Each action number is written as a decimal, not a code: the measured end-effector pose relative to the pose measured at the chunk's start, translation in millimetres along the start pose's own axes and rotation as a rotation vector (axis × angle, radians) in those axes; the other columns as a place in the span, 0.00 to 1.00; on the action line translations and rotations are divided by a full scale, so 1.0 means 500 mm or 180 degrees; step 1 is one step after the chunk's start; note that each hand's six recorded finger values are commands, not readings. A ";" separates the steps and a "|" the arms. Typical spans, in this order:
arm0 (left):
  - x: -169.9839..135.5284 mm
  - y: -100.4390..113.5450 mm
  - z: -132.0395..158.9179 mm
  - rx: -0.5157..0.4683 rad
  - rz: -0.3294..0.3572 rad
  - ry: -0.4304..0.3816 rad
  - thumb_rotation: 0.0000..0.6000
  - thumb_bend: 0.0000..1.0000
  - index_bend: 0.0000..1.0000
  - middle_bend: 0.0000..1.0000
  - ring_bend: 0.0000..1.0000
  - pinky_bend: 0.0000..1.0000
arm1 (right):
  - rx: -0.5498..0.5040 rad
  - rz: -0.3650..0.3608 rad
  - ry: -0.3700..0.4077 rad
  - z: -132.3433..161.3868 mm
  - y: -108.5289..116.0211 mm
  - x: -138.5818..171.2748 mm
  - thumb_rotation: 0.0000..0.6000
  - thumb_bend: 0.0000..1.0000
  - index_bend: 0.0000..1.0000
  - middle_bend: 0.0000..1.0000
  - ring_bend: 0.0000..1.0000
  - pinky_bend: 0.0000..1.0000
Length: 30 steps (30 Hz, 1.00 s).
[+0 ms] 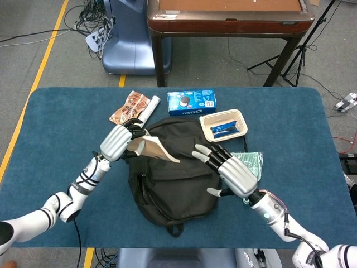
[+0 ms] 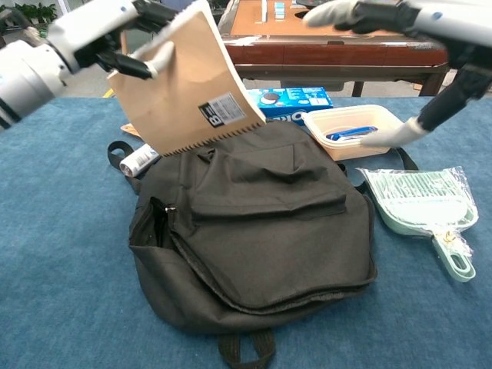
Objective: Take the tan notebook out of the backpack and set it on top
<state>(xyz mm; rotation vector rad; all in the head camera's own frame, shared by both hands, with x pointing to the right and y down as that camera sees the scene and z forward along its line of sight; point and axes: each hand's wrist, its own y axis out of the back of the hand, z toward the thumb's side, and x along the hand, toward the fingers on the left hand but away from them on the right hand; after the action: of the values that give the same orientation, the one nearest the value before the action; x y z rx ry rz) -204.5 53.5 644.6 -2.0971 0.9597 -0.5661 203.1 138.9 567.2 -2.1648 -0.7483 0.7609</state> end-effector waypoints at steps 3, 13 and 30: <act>0.019 -0.031 -0.012 0.0113 -0.0096 0.0083 1.00 0.44 0.41 0.47 0.34 0.23 | -0.0034 -0.0098 -0.0077 -0.012 0.017 0.005 1.00 0.01 0.00 0.00 0.00 0.00; 0.027 -0.071 -0.036 0.0277 -0.0210 0.0277 1.00 0.26 0.04 0.03 0.04 0.11 | -0.0061 -0.0190 -0.0214 -0.039 0.033 0.015 1.00 0.01 0.00 0.00 0.00 0.00; -0.100 0.064 -0.061 0.0345 0.0015 0.0594 1.00 0.26 0.04 0.02 0.02 0.10 | 0.0123 -0.0170 -0.0636 -0.108 0.073 0.051 1.00 0.04 0.00 0.00 0.00 0.00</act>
<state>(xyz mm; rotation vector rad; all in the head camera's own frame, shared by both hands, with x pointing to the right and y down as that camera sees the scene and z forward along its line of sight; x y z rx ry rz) -269.6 64.5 634.5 -1.9709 1.0140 -0.8047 267.8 112.5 563.1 -2.0459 -0.8818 0.9658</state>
